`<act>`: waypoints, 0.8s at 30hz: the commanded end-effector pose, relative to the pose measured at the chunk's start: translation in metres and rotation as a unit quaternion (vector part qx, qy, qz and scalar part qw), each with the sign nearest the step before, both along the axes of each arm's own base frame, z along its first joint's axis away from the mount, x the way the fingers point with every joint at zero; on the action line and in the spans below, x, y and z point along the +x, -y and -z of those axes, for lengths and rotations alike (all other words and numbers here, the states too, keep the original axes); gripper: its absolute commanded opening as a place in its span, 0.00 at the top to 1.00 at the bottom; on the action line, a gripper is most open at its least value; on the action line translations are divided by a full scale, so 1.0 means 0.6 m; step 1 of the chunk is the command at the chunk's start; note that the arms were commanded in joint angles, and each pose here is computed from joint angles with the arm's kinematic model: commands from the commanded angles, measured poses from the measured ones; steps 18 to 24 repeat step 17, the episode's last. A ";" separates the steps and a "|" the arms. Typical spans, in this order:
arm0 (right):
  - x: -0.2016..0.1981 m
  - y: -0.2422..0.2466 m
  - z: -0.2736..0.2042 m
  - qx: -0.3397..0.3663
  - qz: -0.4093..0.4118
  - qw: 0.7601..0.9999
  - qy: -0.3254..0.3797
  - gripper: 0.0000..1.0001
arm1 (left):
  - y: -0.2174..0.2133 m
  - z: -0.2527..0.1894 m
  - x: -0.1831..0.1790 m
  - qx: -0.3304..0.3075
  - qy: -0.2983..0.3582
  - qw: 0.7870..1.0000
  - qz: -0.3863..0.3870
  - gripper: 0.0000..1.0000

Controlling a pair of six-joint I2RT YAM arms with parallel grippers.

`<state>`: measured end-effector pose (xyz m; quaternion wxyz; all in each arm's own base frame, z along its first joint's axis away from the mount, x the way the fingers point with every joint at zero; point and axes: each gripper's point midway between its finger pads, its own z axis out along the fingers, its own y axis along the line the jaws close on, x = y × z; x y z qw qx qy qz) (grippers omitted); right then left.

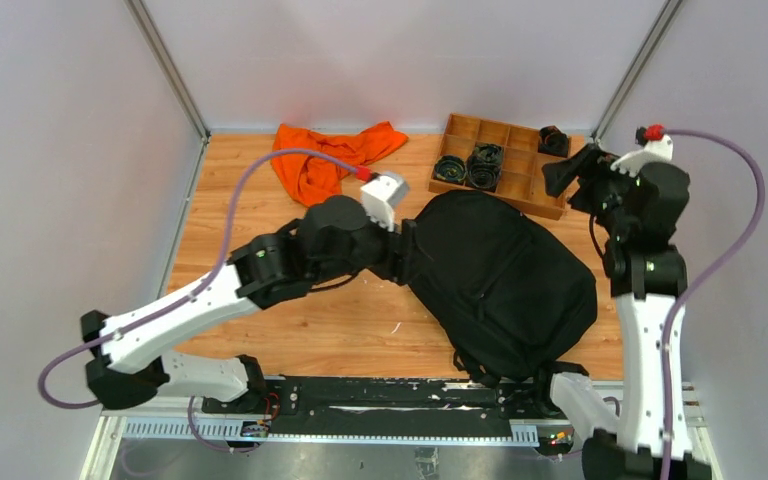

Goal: Pack the student bag
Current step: Reset both arms

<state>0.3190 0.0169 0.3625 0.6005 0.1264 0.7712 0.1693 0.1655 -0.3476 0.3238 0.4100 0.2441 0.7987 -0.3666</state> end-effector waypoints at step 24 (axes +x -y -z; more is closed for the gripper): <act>-0.067 0.005 0.126 -0.014 0.034 0.999 -0.014 0.18 | -0.275 0.060 0.031 0.003 0.090 0.964 -0.251 0.29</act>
